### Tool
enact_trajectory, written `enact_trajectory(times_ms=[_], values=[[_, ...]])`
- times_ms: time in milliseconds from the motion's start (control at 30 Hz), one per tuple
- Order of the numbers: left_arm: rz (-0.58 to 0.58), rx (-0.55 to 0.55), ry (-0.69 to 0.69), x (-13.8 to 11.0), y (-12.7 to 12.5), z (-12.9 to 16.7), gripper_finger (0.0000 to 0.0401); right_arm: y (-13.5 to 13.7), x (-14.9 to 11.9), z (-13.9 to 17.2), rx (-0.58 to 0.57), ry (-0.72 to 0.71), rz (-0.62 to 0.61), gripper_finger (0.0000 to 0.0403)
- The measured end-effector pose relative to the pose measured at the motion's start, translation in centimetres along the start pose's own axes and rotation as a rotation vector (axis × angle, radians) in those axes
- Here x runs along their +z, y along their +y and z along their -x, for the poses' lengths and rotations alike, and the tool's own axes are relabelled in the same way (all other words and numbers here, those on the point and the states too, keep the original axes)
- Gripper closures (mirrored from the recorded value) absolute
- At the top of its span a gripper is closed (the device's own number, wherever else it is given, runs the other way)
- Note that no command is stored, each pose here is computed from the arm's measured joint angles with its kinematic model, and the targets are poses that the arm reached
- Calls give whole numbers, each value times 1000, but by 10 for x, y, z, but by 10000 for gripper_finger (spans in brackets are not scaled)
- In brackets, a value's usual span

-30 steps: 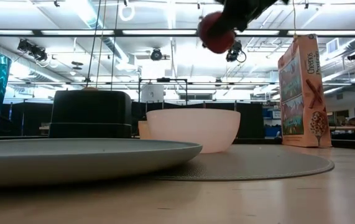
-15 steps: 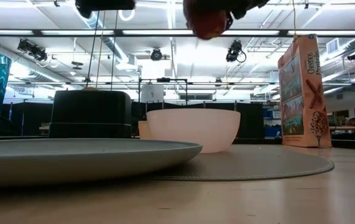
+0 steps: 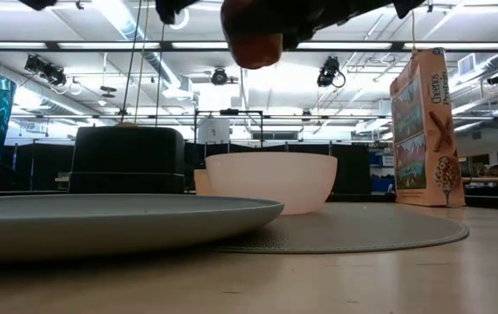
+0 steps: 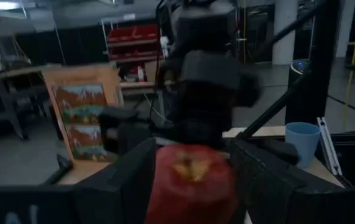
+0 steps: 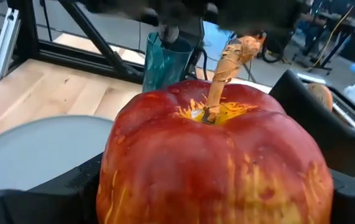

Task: Arrange a breakfast setting
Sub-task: Put the red apple on the brown tablemat

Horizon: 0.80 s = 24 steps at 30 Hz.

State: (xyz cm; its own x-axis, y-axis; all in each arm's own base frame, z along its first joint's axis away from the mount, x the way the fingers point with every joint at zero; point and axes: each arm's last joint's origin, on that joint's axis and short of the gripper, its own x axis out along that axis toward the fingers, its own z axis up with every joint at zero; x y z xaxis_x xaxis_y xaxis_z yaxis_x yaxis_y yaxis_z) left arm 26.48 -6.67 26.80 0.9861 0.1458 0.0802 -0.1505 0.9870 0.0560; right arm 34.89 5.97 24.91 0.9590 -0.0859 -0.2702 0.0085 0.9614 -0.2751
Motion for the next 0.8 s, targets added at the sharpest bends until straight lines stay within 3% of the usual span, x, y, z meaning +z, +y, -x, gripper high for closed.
enact_trajectory(times_ms=[200, 400, 800], values=[[3, -81, -27, 1, 12, -6, 203, -3, 0, -4, -84, -13, 27, 70], [-108, -44, 11, -12, 14, -14, 223, -13, -1, -7, -117, -26, 10, 70], [-121, 1, -13, -14, 19, -20, 258, -21, -2, -9, -133, -38, -8, 67]])
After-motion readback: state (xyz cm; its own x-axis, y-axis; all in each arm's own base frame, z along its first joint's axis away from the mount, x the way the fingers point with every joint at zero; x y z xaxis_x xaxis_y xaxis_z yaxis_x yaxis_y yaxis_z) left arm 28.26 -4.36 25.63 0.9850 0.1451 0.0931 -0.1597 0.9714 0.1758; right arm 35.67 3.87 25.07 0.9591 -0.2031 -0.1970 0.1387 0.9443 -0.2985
